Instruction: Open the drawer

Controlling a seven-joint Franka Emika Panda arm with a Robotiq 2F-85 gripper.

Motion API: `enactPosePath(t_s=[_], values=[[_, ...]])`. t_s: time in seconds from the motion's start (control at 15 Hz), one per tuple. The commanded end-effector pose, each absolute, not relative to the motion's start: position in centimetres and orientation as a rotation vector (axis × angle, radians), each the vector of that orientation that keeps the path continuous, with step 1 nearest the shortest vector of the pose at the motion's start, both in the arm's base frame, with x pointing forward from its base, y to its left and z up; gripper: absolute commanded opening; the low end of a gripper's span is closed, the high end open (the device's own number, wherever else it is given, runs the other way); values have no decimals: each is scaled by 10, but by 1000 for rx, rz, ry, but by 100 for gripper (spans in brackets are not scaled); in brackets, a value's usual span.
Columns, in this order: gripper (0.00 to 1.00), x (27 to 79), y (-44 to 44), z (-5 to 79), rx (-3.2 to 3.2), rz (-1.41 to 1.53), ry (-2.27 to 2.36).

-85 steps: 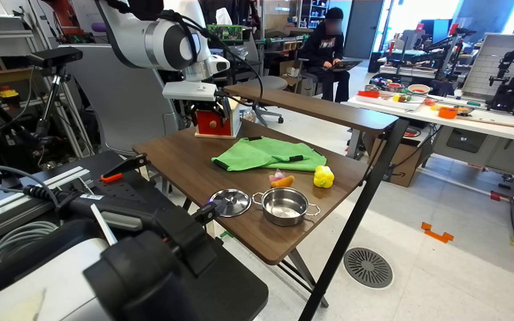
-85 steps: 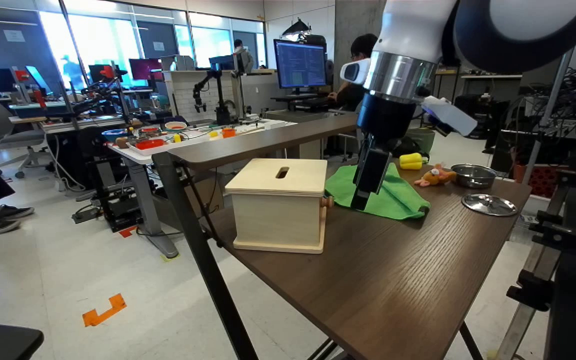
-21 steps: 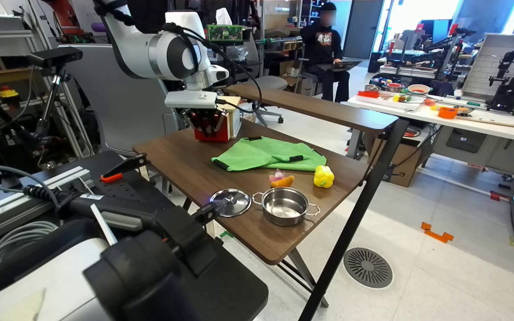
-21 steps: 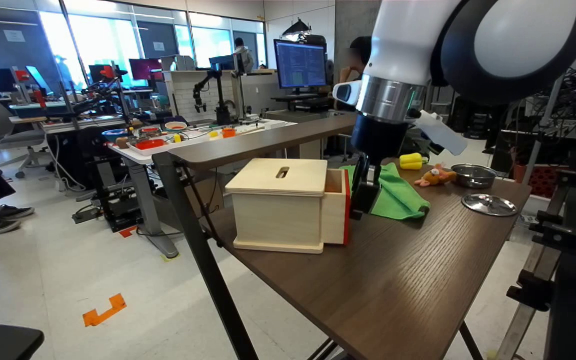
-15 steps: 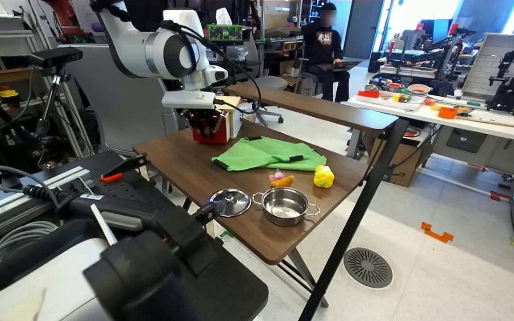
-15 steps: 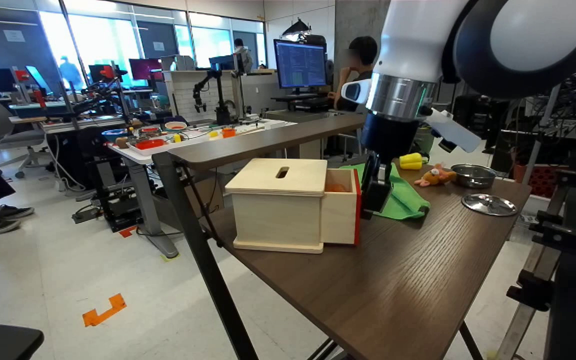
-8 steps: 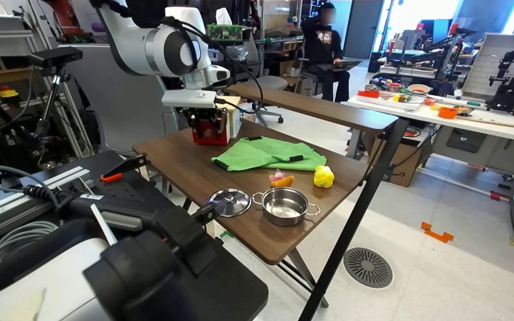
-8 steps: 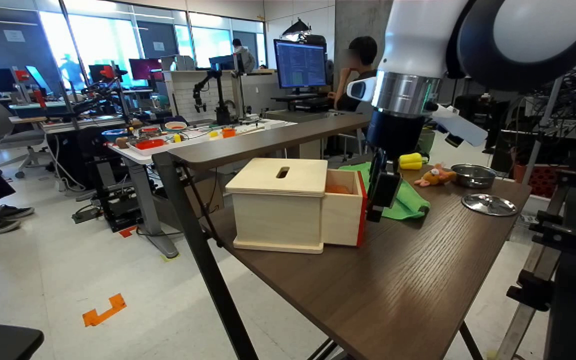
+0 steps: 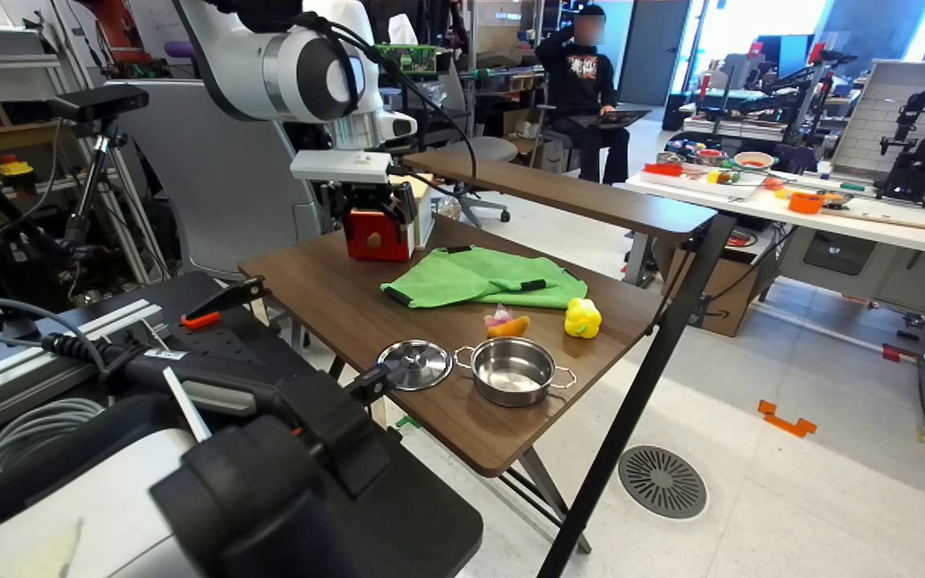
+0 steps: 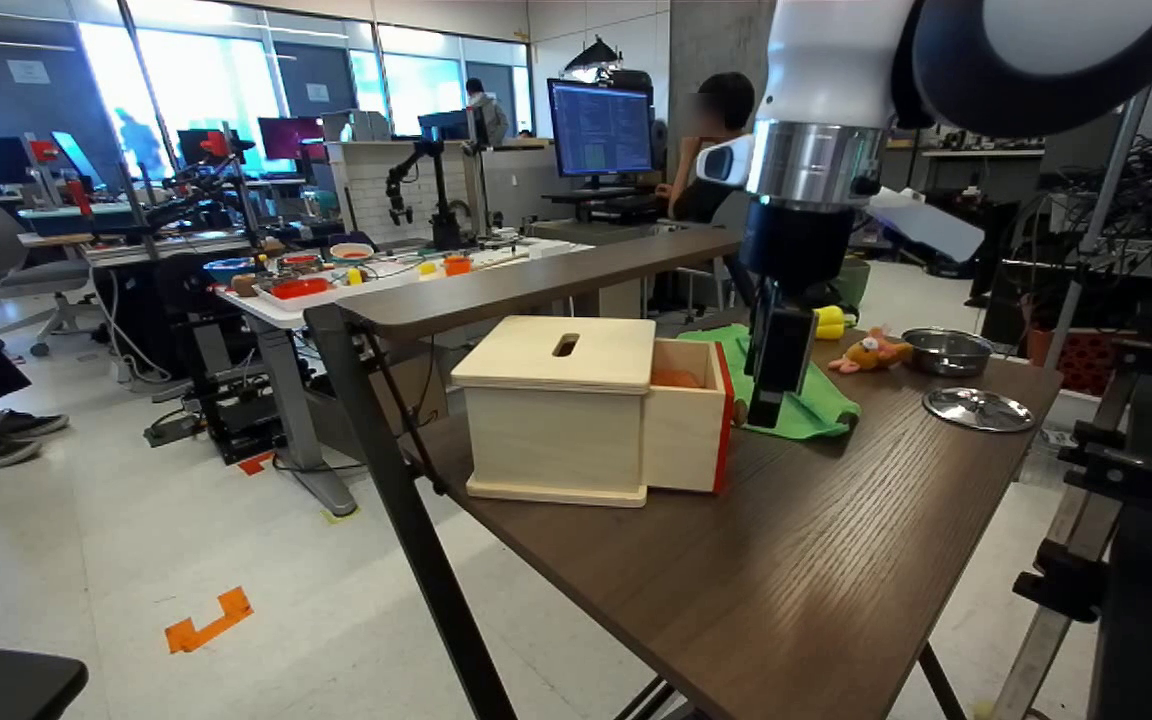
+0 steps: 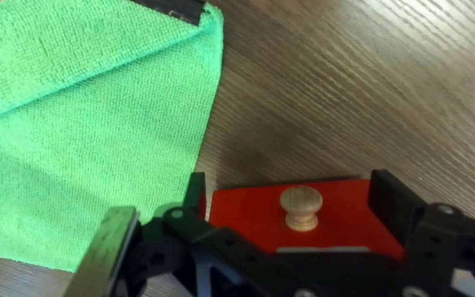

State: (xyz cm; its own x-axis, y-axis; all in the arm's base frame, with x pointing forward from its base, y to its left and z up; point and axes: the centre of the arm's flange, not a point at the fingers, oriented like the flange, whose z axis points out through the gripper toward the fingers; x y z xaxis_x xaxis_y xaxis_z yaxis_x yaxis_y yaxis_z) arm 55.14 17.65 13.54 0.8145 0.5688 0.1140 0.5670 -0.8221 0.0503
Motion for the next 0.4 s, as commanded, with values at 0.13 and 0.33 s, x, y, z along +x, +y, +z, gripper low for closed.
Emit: enactPosePath(t_s=[0.13, 0.33], values=[[100, 546, 165, 215, 3013, 186, 868], [100, 556, 171, 194, 2984, 236, 904]])
